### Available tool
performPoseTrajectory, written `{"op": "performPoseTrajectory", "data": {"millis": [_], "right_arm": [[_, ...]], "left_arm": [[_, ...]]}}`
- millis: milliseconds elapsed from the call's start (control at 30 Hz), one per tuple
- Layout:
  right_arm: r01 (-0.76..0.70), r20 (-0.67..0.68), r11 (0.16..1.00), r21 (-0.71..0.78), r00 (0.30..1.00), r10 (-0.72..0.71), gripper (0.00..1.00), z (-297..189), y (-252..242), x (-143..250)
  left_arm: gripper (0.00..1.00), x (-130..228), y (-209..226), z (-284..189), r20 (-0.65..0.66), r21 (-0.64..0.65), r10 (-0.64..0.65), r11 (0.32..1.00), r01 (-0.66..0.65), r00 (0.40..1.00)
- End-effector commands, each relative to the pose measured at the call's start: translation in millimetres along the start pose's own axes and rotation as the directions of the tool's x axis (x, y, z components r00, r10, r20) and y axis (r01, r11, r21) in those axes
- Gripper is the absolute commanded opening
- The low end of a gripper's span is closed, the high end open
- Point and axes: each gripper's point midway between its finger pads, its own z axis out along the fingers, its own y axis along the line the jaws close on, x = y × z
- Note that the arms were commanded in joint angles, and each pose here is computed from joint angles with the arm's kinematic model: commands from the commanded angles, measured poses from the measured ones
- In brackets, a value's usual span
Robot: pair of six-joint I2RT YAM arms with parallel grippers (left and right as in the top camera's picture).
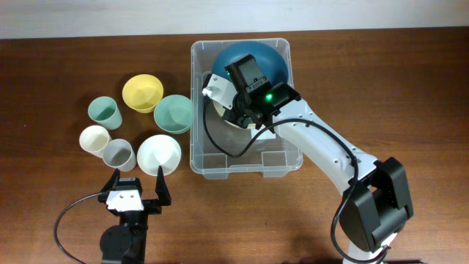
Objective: Pack container
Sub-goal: 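Lift the blue bowl and place it onto the cream bowls in the container, then open the right gripper and retract it to the right side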
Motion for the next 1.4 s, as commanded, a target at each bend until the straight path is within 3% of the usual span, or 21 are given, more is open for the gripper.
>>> {"op": "performPoseTrajectory", "data": {"millis": [0, 200, 267, 300, 333, 567, 733, 800, 833, 967, 1200, 1367], "right_arm": [[0.012, 0.022, 1.0, -0.012, 1.0, -0.011, 0.04, -1.5, 2.4, -7.2], [0.012, 0.02, 1.0, -0.012, 1.0, -0.012, 0.04, -1.4, 2.6, -6.6], [0.011, 0.019, 1.0, -0.011, 1.0, -0.011, 0.17, -1.5, 2.1, -6.3], [0.01, 0.019, 1.0, -0.011, 1.0, -0.01, 0.34, -1.5, 1.7, -6.1], [0.011, 0.019, 1.0, -0.009, 1.0, -0.011, 0.41, -1.5, 1.4, -6.2], [0.001, 0.03, 0.998, 0.07, 1.0, -0.003, 0.41, -7.1, -16.2, -13.7], [-0.213, 0.079, 0.949, 0.231, 0.977, 0.2, 0.41, -42.1, -66.9, -20.2], [-0.317, 0.11, 0.902, 0.294, 0.948, 0.297, 0.44, -60.9, -93.3, -12.6], [-0.366, 0.126, 0.873, 0.321, 0.93, 0.344, 0.52, -69.7, -106.0, -6.0], [-0.547, 0.171, 0.73, 0.409, 0.832, 0.527, 0.59, -102.0, -155.7, 42.0], [-0.72, 0.148, 0.443, 0.534, 0.596, 0.789, 0.92, -146.7, -214.6, 184.3], [-0.773, 0.202, 0.211, 0.598, 0.4, 0.894, 0.98, -186.6, -234.5, 274.9]], "left_arm": [[1.0, 3.5, -0.4, 0.8, -0.006, 0.005, 0.019, 1.0, -0.019, 1.0], [1.0, 3.5, -0.4, 0.8, -0.006, 0.005, 0.019, 1.0, -0.019, 1.0], [1.0, 3.5, -0.4, 0.8, -0.006, 0.005, 0.019, 1.0, -0.019, 1.0], [1.0, 3.5, -0.4, 0.8, -0.006, 0.005, 0.019, 1.0, -0.019, 1.0], [1.0, 3.5, -0.4, 0.8, -0.006, 0.005, 0.019, 1.0, -0.019, 1.0], [0.99, 3.5, -0.4, 0.8, -0.006, 0.005, 0.019, 1.0, -0.019, 1.0], [1.0, 3.5, -0.4, 0.8, -0.006, 0.005, 0.019, 1.0, -0.019, 1.0], [0.99, 3.5, -0.4, 0.8, -0.006, 0.005, 0.019, 1.0, -0.019, 1.0], [0.99, 3.5, -0.4, 0.8, -0.006, 0.005, 0.019, 1.0, -0.019, 1.0], [0.99, 3.5, -0.4, 0.8, -0.006, 0.005, 0.019, 1.0, -0.019, 1.0], [1.0, 3.5, -0.4, 0.8, -0.006, 0.005, 0.019, 1.0, -0.019, 1.0], [1.0, 3.5, -0.4, 0.8, -0.006, 0.005, 0.019, 1.0, -0.019, 1.0]]}}
